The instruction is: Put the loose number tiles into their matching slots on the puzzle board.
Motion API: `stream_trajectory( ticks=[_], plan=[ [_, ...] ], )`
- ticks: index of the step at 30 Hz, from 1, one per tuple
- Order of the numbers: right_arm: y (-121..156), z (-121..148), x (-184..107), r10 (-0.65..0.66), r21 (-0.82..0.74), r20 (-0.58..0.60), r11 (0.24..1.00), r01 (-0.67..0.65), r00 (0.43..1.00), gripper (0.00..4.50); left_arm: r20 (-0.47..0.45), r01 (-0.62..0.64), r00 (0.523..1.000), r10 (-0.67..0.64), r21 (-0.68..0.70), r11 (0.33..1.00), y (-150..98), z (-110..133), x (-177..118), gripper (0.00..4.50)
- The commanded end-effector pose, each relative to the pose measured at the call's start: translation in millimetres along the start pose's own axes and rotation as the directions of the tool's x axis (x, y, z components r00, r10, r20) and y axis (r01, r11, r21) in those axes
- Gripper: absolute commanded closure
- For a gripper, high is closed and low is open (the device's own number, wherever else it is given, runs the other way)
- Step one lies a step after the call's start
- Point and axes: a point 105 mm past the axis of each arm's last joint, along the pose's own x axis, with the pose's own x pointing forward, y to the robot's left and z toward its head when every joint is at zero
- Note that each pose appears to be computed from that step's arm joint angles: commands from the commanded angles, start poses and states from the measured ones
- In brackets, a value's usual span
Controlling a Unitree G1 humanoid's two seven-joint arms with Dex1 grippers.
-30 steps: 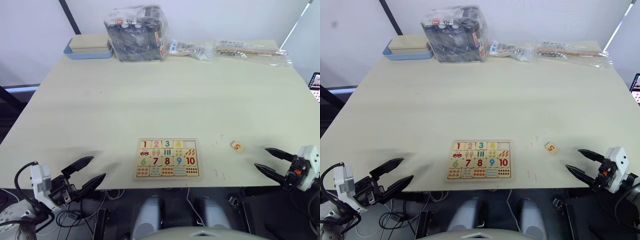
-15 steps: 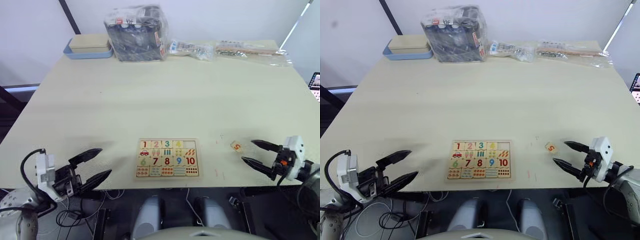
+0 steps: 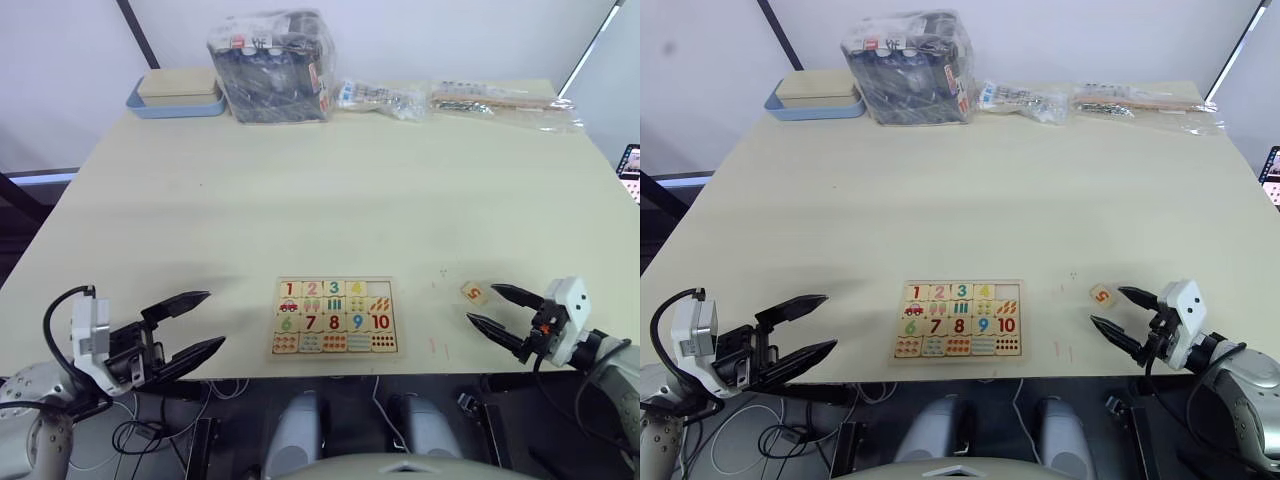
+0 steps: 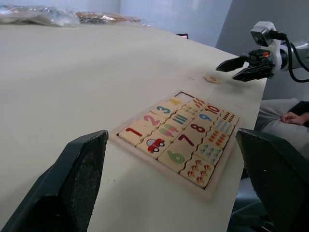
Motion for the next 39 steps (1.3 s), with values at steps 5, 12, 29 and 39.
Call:
stream_trajectory(
  ticks=[5,12,29,39],
  plan=[
    [10.5,10.1,11.4,-0.122,0.018,0.051,0.992,0.121,0.991,0.09,0.016,0.056,0.998,-0.057,0.029,0.998,-2.3,12.4,14.1,0.00],
    [12.3,5.9,11.8,-0.199,0.011,0.032,0.980,0.199,0.979,0.09,0.029,0.104,0.994,-0.106,0.049,0.993,-1.9,23.1,25.8,0.00],
    [7.0,-5.6,15.7,-0.333,0.019,0.057,0.943,0.333,0.941,0.09,0.050,0.150,0.987,-0.154,0.070,0.986,-6.6,37.7,37.0,0.00],
    [1.8,-6.3,21.2,-0.304,0.002,0.052,0.953,0.305,0.951,0.09,0.054,0.155,0.986,-0.159,0.070,0.985,-9.0,37.9,39.3,0.00]
  ],
)
